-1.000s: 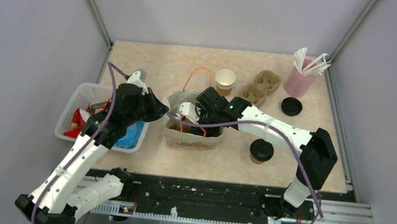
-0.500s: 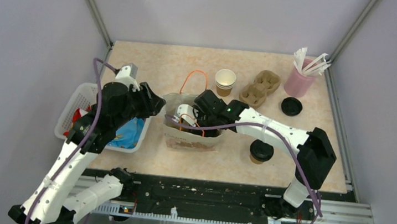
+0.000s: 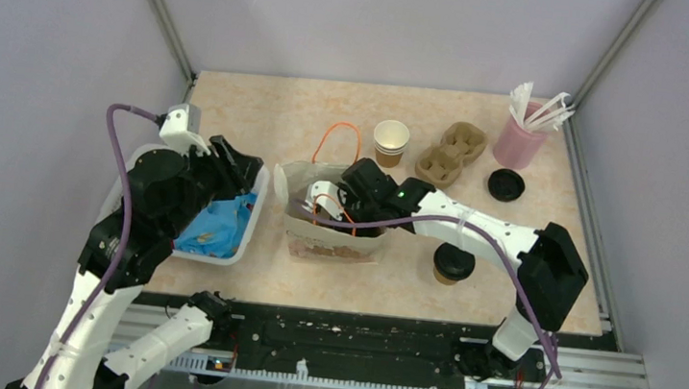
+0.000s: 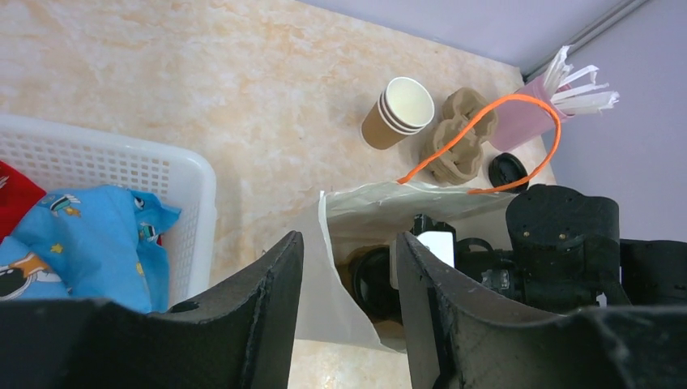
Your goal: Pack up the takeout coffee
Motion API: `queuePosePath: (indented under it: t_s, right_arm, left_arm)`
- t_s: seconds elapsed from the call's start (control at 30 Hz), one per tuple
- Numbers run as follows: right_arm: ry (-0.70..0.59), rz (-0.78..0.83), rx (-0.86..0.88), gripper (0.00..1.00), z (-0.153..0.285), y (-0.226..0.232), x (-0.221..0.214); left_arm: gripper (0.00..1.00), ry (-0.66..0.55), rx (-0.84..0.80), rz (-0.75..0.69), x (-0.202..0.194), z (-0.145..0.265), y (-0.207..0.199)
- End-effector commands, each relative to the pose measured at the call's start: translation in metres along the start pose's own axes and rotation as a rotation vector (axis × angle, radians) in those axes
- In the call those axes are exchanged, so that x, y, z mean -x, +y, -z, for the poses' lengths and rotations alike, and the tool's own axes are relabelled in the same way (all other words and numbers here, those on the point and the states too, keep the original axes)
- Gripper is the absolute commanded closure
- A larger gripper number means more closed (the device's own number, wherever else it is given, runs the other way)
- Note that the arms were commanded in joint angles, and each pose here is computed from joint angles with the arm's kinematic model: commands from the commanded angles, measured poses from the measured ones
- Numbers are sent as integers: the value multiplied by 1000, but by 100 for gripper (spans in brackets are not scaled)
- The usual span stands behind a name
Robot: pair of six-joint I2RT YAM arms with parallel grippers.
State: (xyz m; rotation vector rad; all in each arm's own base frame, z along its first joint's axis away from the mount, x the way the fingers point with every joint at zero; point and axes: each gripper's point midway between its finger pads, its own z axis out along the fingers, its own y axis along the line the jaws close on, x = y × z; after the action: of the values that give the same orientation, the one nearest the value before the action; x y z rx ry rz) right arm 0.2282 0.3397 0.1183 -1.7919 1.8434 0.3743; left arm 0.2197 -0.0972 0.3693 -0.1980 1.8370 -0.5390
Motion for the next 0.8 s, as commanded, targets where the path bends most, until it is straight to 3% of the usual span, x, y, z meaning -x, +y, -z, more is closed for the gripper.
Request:
queuePosePath:
  t_s: [0.0,0.23,0.5,0.77]
  right_arm:
    - [324,-74,115,38,-12,26,-83]
    - [185,-96,44,24,14,1,-26]
    - [55,-135,-45,2,46,-12,23]
    - [28,-166,-83,1,60,-13,39]
  left_arm:
    - [48,-36,4,-3,11,7,-1]
    - [47,-46,-29,-29,22,5,-11]
    - [45,-51,-51,-66,25,6,-15]
    - [45,7,-87,-92,11,-3,-20]
